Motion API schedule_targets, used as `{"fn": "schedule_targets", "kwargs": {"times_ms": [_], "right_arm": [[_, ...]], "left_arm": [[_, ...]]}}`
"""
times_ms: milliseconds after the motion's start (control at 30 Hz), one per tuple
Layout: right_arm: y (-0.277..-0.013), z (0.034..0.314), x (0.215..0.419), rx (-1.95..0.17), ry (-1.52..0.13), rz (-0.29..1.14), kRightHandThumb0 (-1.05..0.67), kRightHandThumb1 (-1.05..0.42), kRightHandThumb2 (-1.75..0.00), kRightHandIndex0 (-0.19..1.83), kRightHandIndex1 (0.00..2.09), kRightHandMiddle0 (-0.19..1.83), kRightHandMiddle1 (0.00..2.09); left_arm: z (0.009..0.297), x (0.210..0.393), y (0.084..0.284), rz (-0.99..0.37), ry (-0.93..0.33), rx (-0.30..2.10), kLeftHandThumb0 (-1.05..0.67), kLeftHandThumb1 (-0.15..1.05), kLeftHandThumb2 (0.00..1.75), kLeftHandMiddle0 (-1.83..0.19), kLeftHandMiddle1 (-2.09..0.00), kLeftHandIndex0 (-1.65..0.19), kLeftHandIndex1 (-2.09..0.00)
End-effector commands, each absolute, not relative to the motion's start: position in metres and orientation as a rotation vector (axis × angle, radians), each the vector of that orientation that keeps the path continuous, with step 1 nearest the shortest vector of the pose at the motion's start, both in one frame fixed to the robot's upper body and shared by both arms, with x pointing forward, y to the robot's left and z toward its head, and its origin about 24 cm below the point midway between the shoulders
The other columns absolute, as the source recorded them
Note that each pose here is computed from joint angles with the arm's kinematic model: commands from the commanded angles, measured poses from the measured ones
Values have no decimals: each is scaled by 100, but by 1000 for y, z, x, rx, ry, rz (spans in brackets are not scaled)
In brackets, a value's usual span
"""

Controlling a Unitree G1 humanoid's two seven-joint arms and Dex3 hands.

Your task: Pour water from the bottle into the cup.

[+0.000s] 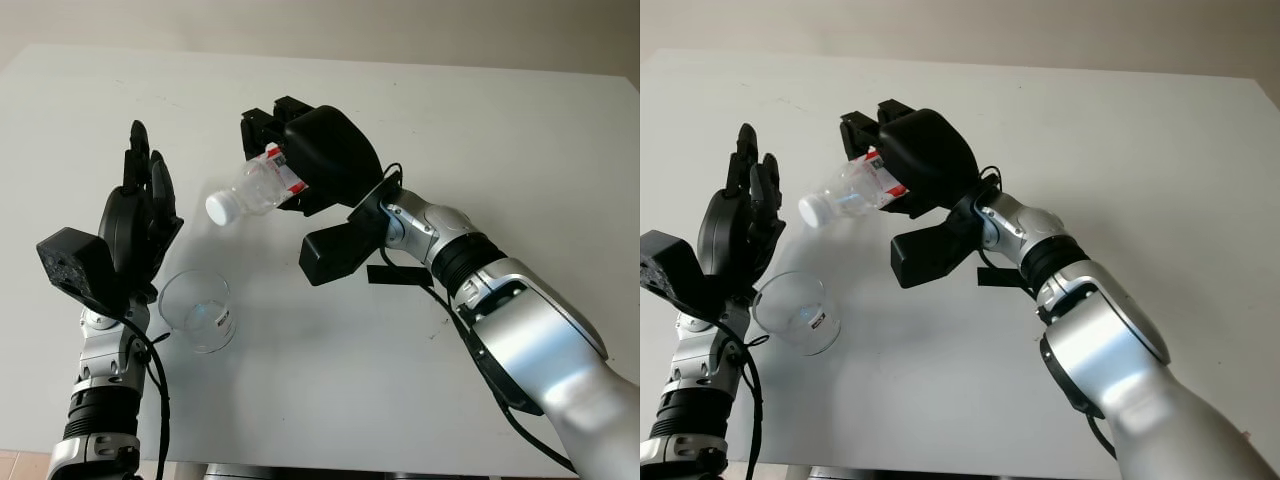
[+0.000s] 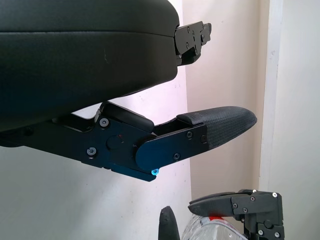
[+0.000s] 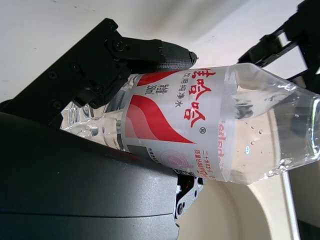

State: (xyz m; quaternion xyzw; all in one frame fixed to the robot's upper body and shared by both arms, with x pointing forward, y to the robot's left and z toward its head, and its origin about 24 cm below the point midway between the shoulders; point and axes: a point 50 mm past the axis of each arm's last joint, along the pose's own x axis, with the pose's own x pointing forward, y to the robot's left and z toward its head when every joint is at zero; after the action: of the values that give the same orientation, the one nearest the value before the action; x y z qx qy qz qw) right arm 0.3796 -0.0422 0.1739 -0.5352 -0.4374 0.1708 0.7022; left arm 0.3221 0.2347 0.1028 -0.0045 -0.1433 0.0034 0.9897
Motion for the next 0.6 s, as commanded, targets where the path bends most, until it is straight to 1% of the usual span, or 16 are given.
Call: {"fn": "schedule_targets", "kwargs": {"times_ms": [0,67,167,267,333,400,467,567], "right_arm": [[-36,185,378,-1168,-1029,373,-17,-66,-86,111,209,78,209],[-35,185,377,-1167,-1051,371,-18,-66,-85,111,209,78,209],[-33,185,375,-1157,-1079,370,-19,-72,-80,115,209,80,209],[-31,187,372,-1132,-1113,370,-19,-77,-70,113,209,78,209],[-28,188,371,-1110,-1132,372,-18,-75,-73,105,209,77,209],[-26,190,369,-1102,-1152,377,-18,-71,-82,103,209,82,209],[-23,192,367,-1099,-1170,393,-17,-66,-92,105,209,89,209],[-19,194,364,-1083,-1199,407,-19,-65,-95,116,209,93,209]], "left_arm": [[106,324,232,6,-301,-8,-75,105,69,19,0,19,0],[106,325,232,4,-301,-12,-75,105,69,19,0,19,0],[106,325,232,6,-300,-14,-75,105,69,19,0,19,0],[105,326,232,7,-299,-19,-75,105,68,19,0,19,0],[106,326,231,6,-300,-22,-74,105,69,19,0,19,0],[105,327,231,8,-298,-20,-74,105,69,19,0,19,0],[105,327,231,8,-296,-16,-75,105,70,19,0,19,0],[105,327,230,11,-298,-19,-75,105,69,19,0,19,0]]}}
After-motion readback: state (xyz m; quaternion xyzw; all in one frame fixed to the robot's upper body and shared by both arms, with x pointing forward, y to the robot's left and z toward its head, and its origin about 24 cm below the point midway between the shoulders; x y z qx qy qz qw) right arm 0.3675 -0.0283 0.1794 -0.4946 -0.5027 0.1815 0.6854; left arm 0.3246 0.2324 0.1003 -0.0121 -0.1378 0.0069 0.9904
